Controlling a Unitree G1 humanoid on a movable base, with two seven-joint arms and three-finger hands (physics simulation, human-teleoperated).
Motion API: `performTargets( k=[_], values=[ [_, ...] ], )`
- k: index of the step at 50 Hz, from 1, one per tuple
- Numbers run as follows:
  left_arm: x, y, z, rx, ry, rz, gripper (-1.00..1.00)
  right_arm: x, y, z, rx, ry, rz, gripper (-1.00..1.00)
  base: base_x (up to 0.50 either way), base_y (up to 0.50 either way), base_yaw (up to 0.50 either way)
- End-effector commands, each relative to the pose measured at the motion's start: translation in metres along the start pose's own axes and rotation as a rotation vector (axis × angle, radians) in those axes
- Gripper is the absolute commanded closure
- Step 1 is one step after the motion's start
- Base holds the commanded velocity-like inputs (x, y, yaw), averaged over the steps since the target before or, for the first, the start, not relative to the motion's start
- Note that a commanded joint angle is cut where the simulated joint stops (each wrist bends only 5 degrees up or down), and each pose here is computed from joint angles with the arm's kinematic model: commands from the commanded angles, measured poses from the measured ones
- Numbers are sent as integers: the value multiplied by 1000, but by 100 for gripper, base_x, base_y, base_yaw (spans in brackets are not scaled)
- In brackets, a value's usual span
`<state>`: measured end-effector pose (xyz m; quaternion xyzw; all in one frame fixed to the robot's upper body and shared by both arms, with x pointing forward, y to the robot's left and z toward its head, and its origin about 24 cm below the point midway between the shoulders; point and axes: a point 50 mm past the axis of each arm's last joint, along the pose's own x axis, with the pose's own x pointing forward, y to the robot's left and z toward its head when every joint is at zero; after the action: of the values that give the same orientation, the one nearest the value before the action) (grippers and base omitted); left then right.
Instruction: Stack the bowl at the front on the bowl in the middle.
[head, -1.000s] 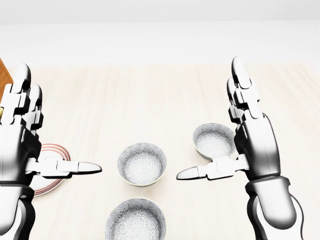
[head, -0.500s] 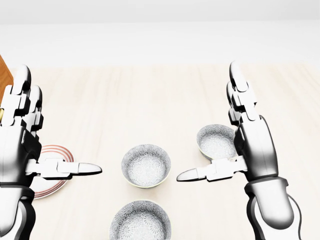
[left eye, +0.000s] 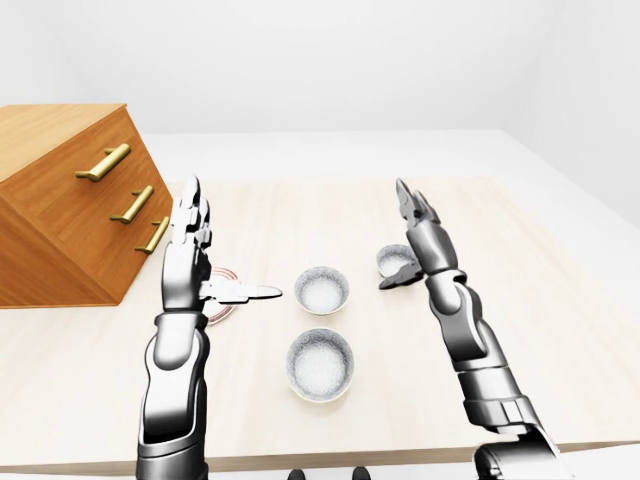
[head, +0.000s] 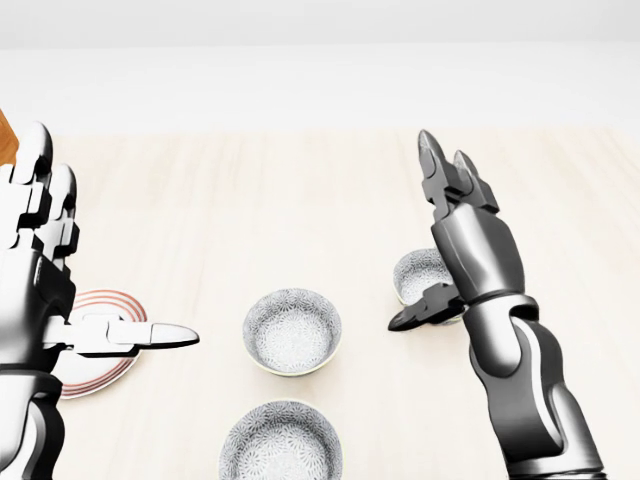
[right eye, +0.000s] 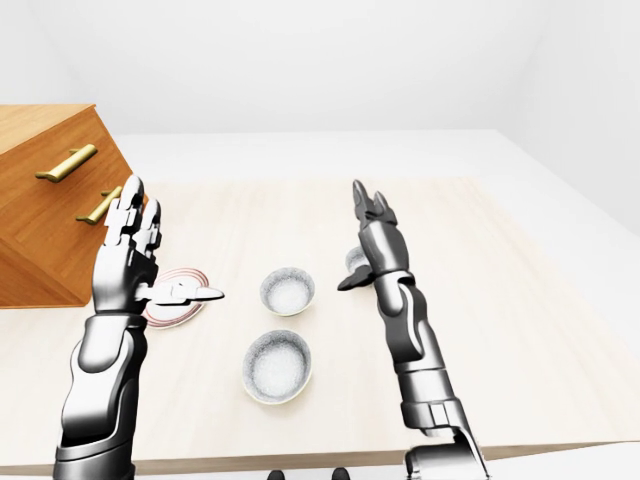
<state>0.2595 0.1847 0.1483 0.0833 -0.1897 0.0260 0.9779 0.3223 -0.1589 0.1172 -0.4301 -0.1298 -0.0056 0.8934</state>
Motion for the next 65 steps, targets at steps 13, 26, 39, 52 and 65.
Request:
performTargets(
  k=[13, 26, 39, 52, 65],
  values=[
    [0, 0, -3, -3, 12, -3, -100, 50, 22, -33, -394, 110, 105, -100, 0, 0, 0],
    [-2, 0, -6, -7, 28, -1, -100, 43, 40, -53, -452, 185, 193, -100, 0, 0, 0],
    [-3, 0, -10, -8, 46, 1, -100, 26, 60, -68, -471, 234, 266, -100, 0, 0, 0],
    [-4, -1, -11, -7, 51, -2, -100, 21, 69, -71, -480, 253, 311, -100, 0, 0, 0],
    [-2, 0, -10, -4, 45, -1, -100, 16, 73, -76, -506, 267, 361, -100, 0, 0, 0]
  ],
)
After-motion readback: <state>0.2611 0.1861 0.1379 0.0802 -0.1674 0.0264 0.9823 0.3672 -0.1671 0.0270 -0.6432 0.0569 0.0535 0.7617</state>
